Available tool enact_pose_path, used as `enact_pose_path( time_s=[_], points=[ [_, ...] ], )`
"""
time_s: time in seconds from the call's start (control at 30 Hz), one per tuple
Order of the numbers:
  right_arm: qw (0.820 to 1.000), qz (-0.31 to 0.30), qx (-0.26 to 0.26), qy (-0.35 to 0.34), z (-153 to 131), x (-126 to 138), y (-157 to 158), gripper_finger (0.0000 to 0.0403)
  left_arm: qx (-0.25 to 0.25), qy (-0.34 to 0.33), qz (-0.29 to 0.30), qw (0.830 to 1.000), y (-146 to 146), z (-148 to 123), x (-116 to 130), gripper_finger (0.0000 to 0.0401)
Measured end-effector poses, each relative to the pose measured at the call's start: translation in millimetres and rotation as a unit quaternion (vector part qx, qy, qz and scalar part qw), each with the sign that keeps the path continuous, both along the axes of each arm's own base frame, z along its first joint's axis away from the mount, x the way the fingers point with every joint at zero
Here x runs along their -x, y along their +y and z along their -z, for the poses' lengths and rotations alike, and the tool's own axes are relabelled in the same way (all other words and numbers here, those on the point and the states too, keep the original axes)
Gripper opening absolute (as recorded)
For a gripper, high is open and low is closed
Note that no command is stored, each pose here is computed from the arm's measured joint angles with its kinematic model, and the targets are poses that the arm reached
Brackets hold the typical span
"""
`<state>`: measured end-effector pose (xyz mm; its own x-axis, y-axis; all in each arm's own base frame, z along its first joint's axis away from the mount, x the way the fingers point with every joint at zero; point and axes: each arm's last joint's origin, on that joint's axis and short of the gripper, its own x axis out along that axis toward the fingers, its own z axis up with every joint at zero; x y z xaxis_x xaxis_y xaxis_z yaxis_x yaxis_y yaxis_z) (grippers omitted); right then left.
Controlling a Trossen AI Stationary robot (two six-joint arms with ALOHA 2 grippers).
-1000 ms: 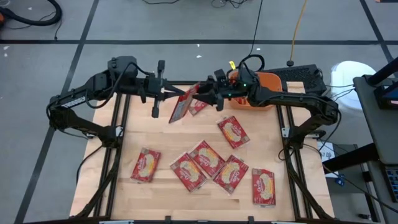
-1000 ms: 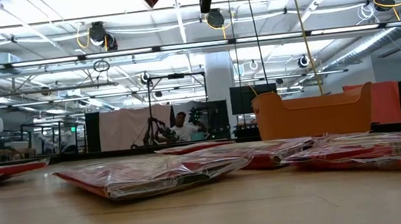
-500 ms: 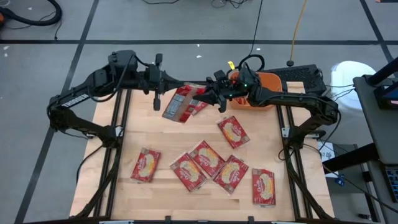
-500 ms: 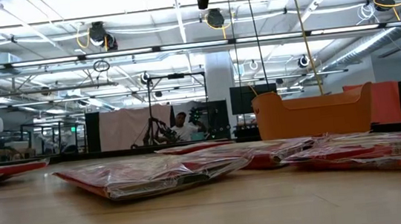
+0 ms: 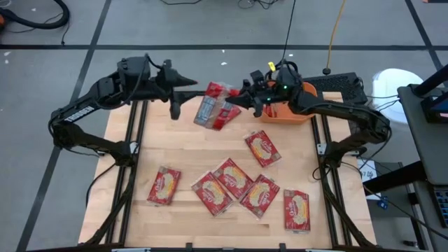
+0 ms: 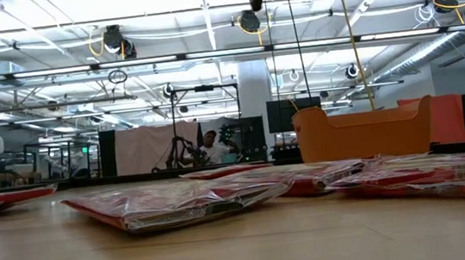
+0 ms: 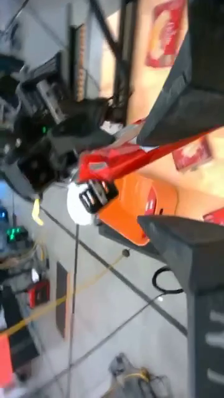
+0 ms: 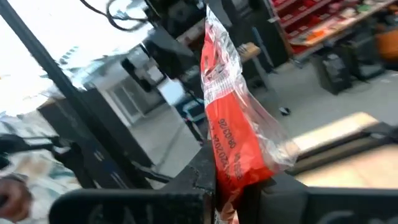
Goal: Sort popcorn bags into baskets
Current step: Put the red popcorn bag into the orange bin
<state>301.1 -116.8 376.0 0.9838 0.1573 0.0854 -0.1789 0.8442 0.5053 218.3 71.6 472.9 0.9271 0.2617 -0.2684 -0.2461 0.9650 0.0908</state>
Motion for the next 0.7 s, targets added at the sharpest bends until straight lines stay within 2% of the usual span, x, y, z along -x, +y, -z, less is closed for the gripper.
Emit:
enact_pose_path(
  time_s=[0.17, 0.27, 0.4, 0.6, 0.7],
  points=[
    [0.998, 0.027, 0.064, -0.008, -18, 28, -1, 0.0017, 0.060, -0.009, -0.019, 0.998, 4, 2, 1, 0.0249],
    [0.991, 0.041, 0.126, -0.033, -32, 44, 2, 0.0017, 0.086, 0.001, 0.005, 0.996, 7, 9, -10, 0.0265],
    [0.980, 0.060, 0.182, -0.060, -46, 63, 5, 0.0017, 0.109, 0.021, 0.047, 0.993, 13, 23, -36, 0.0268],
    [0.961, 0.069, 0.260, -0.061, -53, 79, 13, 0.0017, 0.074, 0.036, 0.080, 0.993, 19, 41, -70, 0.0268],
    [0.959, 0.067, 0.270, -0.057, -54, 82, 16, 0.0017, 0.049, 0.017, 0.105, 0.993, 18, 42, -82, 0.0267]
  ],
)
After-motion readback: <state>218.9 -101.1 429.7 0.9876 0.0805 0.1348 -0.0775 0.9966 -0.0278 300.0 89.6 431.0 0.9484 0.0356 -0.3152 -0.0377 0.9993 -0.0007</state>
